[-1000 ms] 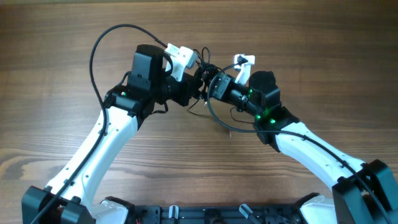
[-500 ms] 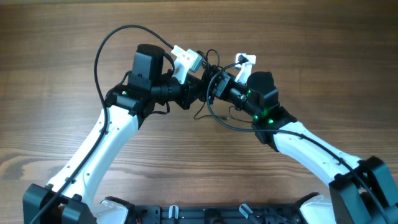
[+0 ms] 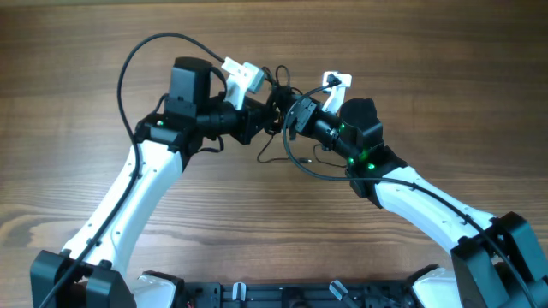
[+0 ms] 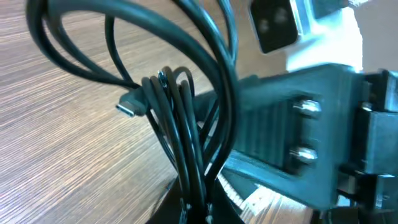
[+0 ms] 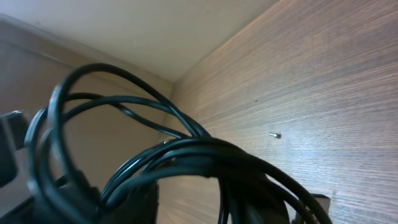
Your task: Untangle cables
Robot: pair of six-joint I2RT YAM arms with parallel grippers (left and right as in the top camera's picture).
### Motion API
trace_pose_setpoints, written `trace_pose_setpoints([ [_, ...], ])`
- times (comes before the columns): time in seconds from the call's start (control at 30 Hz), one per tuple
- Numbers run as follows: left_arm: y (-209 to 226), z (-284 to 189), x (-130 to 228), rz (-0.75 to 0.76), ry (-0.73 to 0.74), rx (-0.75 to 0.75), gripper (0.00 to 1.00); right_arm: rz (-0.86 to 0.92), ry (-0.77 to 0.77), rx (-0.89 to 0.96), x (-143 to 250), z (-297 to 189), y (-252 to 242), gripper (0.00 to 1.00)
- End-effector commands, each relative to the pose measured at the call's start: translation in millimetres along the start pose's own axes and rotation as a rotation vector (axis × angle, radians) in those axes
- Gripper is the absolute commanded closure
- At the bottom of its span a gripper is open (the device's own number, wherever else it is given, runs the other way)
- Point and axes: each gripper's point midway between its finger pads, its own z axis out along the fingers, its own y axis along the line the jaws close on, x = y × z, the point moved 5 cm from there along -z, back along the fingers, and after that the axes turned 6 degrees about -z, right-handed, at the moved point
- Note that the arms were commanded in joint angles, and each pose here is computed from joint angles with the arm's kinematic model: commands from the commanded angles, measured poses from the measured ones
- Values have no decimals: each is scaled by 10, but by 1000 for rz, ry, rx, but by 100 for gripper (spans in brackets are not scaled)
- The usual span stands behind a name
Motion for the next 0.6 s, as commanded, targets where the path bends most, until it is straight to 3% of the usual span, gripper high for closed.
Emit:
trace_pose_setpoints([
  [0.0,95,-142,-64,-11,-33,23,96,-1,-3,9,-52,25,-49,50],
  [0.1,110,-152,-78,-8,-40,19,96,8,66,-46,32,21,18,37],
  [0.2,200,-220,-96,-26,-55,0,96,-51,145,-127,79,-28,83,30],
  [0.23,225,-290,-84,-18,-57,34,96,-126,194,-206,46,-124,120,11],
  [0.27,155,-384,-61,28,-61,153,96,-172,217,-250,9,-196,126,1],
  [0.3,104,-474,-46,49,-74,244,96,-221,232,-290,-64,-298,109,1],
  [0.4,68,-560,45,42,-62,316,96,-372,189,-343,-382,-586,-63,0],
  [0.57,-284,-437,161,81,-1,475,96,-437,122,-361,-553,-664,-57,7],
])
